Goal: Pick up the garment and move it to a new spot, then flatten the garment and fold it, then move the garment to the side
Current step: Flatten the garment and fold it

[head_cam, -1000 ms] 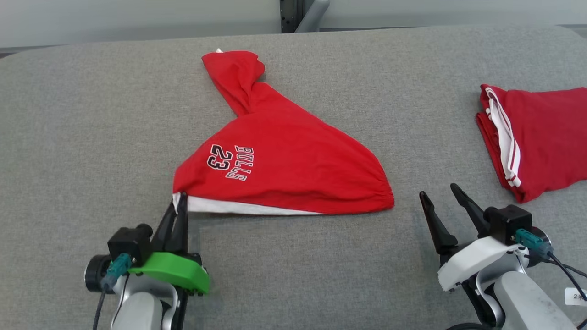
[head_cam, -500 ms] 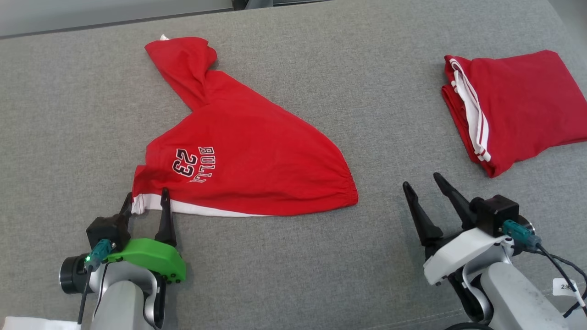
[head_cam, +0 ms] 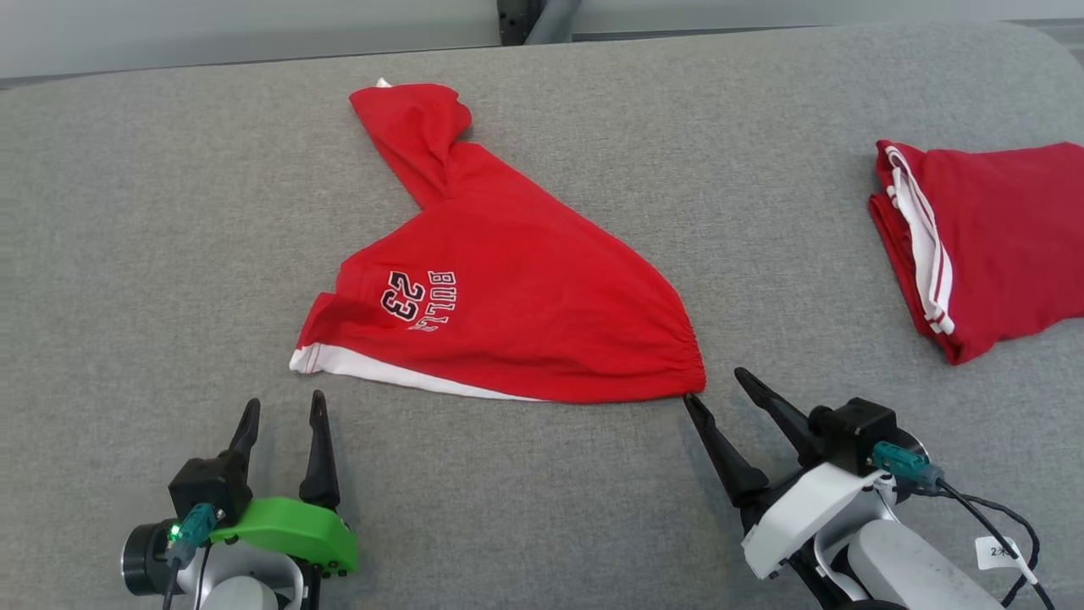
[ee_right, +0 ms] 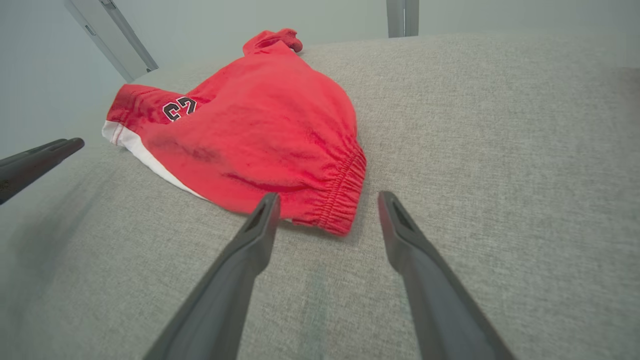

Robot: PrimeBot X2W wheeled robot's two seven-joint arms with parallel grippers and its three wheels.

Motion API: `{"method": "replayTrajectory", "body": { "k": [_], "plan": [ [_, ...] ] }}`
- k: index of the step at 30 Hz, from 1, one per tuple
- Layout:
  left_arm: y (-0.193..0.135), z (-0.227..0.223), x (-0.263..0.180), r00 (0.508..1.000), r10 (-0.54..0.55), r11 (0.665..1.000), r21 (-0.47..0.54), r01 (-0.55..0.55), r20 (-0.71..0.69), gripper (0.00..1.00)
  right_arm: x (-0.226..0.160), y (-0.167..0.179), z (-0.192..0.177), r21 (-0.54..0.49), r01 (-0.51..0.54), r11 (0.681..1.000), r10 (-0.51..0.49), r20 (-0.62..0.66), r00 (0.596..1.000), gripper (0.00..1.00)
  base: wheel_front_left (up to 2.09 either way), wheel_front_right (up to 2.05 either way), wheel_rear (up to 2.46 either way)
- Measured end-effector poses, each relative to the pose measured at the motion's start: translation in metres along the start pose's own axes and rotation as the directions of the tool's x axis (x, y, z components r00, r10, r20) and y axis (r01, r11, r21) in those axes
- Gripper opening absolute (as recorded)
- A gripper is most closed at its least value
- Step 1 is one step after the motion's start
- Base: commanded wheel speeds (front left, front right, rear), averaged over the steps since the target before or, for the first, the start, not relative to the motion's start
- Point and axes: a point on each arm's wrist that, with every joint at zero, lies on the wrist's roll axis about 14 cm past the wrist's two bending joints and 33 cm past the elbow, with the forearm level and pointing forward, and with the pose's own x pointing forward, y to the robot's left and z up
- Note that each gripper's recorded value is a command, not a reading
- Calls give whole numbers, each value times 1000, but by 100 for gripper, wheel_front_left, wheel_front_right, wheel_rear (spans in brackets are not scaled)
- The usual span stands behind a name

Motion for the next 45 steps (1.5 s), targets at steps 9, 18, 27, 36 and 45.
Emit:
{"method": "replayTrajectory", "body": {
  "k": [9,18,27,36,45],
  "plan": [
    [7,2,-10,1000,25,999,-22,-25,10,100,27,23,12,-130,-116,985,119,8,993,100,0,0,0],
    [7,1,-11,999,33,999,-41,-33,5,100,54,47,-7,-254,-257,932,239,-99,966,100,0,0,0],
    [19,-5,-17,997,76,995,-57,-76,-10,100,66,50,-25,-325,-322,889,276,-179,944,78,0,0,0],
    [19,-7,-17,997,78,995,-59,-79,-16,100,73,40,-29,-347,-308,886,251,-199,947,0,0,0,0],
    [19,-8,-17,997,79,995,-63,-80,-19,100,85,26,-2,-338,-237,911,210,-115,971,0,0,0,0]
  ]
}}
